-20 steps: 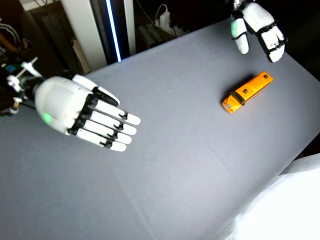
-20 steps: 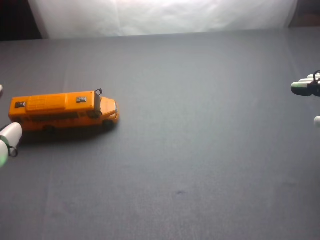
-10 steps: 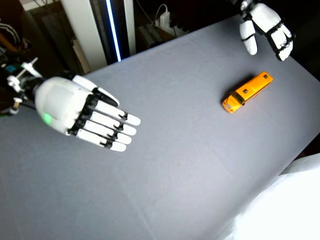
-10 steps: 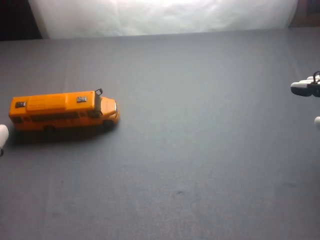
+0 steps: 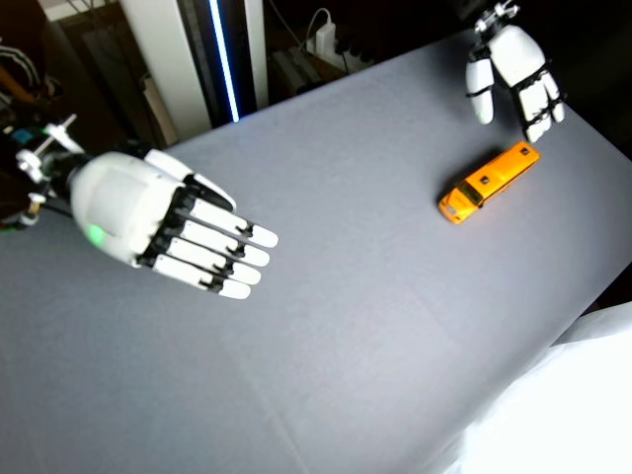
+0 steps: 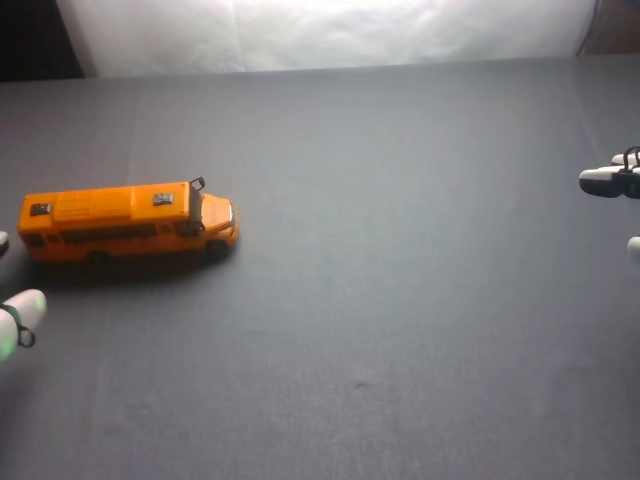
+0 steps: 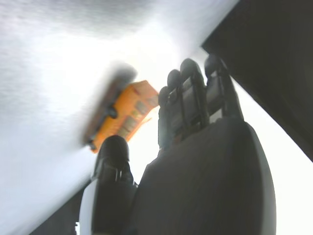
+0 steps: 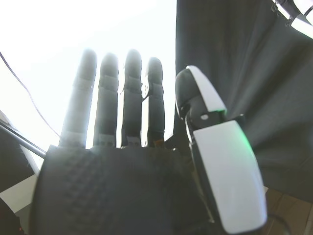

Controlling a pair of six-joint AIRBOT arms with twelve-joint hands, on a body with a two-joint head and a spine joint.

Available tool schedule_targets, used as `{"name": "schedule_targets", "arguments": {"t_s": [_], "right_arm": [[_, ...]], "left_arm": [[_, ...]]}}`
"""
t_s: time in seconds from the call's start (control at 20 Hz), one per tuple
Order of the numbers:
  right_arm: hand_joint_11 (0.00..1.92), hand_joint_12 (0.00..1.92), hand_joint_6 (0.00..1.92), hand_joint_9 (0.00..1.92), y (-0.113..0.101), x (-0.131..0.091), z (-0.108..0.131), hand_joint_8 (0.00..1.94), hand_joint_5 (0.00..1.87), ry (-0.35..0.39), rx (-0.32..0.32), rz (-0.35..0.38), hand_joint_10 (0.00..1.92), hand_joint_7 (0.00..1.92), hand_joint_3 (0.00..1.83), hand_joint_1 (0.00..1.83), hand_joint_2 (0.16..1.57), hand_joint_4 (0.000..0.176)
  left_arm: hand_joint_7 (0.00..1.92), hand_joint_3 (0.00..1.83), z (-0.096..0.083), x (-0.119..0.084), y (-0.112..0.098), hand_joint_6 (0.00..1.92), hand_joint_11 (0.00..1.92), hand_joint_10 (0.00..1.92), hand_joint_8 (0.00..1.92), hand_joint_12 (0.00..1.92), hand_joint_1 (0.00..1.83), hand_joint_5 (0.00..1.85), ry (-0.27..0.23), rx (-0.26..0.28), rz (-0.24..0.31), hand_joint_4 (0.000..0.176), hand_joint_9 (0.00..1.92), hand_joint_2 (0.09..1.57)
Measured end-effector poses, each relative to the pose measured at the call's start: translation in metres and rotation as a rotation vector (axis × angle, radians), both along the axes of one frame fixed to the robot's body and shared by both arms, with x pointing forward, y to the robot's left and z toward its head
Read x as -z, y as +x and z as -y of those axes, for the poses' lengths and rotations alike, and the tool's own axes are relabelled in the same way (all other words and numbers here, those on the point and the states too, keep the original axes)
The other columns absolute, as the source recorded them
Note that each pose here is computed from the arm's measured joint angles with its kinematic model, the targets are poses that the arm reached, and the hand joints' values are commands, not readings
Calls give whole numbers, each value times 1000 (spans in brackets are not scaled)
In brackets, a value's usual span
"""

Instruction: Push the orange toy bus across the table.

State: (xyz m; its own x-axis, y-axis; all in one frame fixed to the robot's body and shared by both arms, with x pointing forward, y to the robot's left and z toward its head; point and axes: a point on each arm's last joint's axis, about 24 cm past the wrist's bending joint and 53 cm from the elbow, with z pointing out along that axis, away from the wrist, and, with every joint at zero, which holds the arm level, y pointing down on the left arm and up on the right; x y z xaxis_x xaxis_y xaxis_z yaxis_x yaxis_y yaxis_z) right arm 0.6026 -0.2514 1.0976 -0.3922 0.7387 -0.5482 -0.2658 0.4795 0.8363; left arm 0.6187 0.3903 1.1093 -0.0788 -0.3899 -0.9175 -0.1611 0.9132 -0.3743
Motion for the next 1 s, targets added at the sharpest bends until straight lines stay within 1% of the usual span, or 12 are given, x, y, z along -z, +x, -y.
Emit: {"name": "schedule_targets", "arguments": {"t_s": [0.1,0.2,0.3,0.35,0.45,0.6,0.65,0.7,0.8,0.85,0.9,1.0], "right_arm": [[253,348,1,414,0,1,-1,1,550,-1,-3,-1,1,545,0,753,1385,0],[237,345,0,403,0,0,-1,0,540,-1,-2,-1,0,538,0,755,1384,0],[243,350,2,406,0,1,-1,1,544,-1,-2,-2,3,541,0,750,1382,0],[240,350,0,406,0,1,-1,0,540,-1,-2,-1,3,538,0,746,1385,0],[235,351,0,404,0,1,0,0,532,-1,-1,-2,1,531,3,695,1394,0],[237,363,0,396,0,1,-1,0,529,-1,-2,-3,1,528,1,705,1390,0],[239,372,0,397,0,1,0,0,529,-1,-1,-3,1,527,1,690,1391,0],[239,372,0,397,0,1,0,0,529,-1,-1,-3,1,527,1,690,1391,0],[230,372,2,393,0,1,-1,2,527,-1,-2,-3,1,532,1,690,1391,0],[220,375,0,392,0,1,-1,1,524,0,-1,-3,0,529,2,678,1394,0],[229,384,2,403,-1,2,-1,3,531,1,-2,-4,4,540,0,686,1389,0],[224,389,2,403,-1,2,-2,1,533,0,-5,-4,2,538,0,708,1388,0]], "left_arm": [[283,2,3,2,1,3,65,6,2,136,0,261,-8,8,-8,0,272,1360],[303,10,7,-3,6,3,63,1,2,121,0,285,-14,18,8,0,263,1437],[304,3,10,-1,9,0,62,0,0,118,0,284,-22,23,12,0,256,1435],[307,1,14,2,9,0,60,0,1,116,0,283,-28,31,5,0,254,1433],[310,0,22,4,12,0,57,0,2,112,0,278,-31,47,0,0,251,1432],[314,0,36,1,17,5,86,7,4,126,0,286,-29,85,11,0,258,1423],[328,0,43,3,18,2,94,4,2,140,0,300,-31,106,11,0,270,1355],[328,0,46,4,19,2,94,4,2,140,0,300,-32,113,10,0,270,1355],[320,0,59,12,21,0,67,3,0,133,0,298,-49,144,-9,0,253,1355],[315,4,66,16,23,0,53,4,0,127,0,295,-65,154,-13,0,257,1364],[276,0,74,19,25,0,28,0,0,117,0,264,-73,169,-19,0,237,1346],[291,12,91,21,28,5,62,3,8,131,0,273,-81,216,-20,0,241,1385]]}}
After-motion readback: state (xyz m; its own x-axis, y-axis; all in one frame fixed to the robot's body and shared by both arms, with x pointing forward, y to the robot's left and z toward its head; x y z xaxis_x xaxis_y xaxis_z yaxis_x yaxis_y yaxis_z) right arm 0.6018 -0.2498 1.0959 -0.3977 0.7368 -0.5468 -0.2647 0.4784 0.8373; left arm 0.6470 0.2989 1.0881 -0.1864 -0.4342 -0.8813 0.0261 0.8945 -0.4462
